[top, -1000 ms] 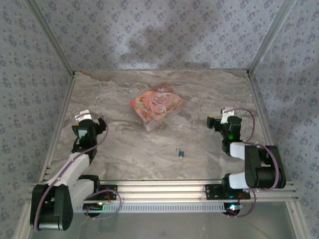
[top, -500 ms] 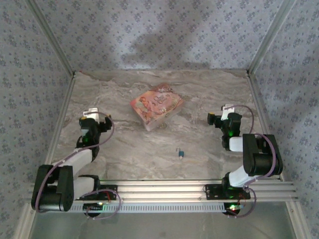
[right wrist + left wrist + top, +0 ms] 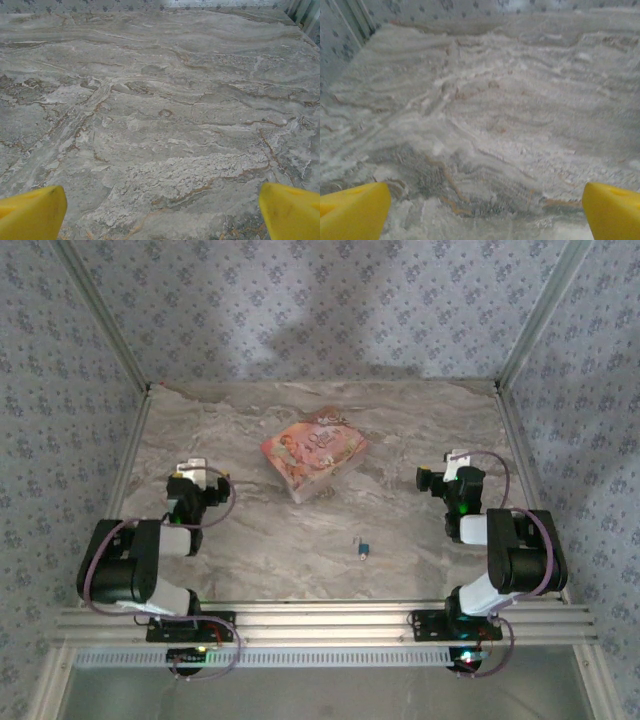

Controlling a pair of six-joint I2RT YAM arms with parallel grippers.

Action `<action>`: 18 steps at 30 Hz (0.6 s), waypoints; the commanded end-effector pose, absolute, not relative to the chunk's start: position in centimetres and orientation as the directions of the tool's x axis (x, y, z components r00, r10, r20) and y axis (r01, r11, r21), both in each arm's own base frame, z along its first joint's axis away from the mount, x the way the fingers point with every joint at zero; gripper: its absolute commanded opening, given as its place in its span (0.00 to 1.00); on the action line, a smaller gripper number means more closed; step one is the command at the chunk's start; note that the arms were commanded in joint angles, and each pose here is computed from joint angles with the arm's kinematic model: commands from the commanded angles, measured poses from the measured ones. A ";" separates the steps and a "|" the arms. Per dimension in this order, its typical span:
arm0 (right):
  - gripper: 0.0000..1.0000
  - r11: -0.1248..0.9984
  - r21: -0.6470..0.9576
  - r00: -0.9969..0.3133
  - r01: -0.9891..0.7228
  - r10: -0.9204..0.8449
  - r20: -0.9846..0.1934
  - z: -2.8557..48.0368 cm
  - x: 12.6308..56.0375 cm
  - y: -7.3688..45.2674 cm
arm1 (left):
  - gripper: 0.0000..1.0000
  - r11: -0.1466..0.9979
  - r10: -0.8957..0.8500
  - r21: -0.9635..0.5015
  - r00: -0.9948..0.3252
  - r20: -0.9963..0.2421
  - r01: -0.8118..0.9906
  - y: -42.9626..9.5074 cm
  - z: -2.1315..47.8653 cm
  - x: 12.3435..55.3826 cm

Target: Unlock the padlock with the key

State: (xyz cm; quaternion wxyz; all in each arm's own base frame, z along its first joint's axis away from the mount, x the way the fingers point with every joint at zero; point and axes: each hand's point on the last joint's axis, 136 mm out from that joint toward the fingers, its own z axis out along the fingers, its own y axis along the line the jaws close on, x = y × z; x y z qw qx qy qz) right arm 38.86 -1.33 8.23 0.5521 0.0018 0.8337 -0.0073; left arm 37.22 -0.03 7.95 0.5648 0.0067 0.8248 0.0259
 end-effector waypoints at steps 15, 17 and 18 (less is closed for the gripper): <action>1.00 1.000 -0.017 -0.396 0.026 -0.005 -0.918 8.3 39.1 -1.5 | 0.98 0.999 -0.041 -0.025 -0.384 -0.922 -0.047 1.5 8.9 39.8; 1.00 1.000 -0.018 -0.397 0.026 -0.006 -0.918 8.3 39.1 -1.5 | 0.98 0.999 -0.041 -0.025 -0.385 -0.922 -0.047 1.5 8.8 39.8; 1.00 1.000 -0.018 -0.396 0.025 -0.007 -0.918 8.4 39.2 -1.5 | 0.98 0.999 -0.042 -0.025 -0.384 -0.922 -0.048 1.5 8.9 39.8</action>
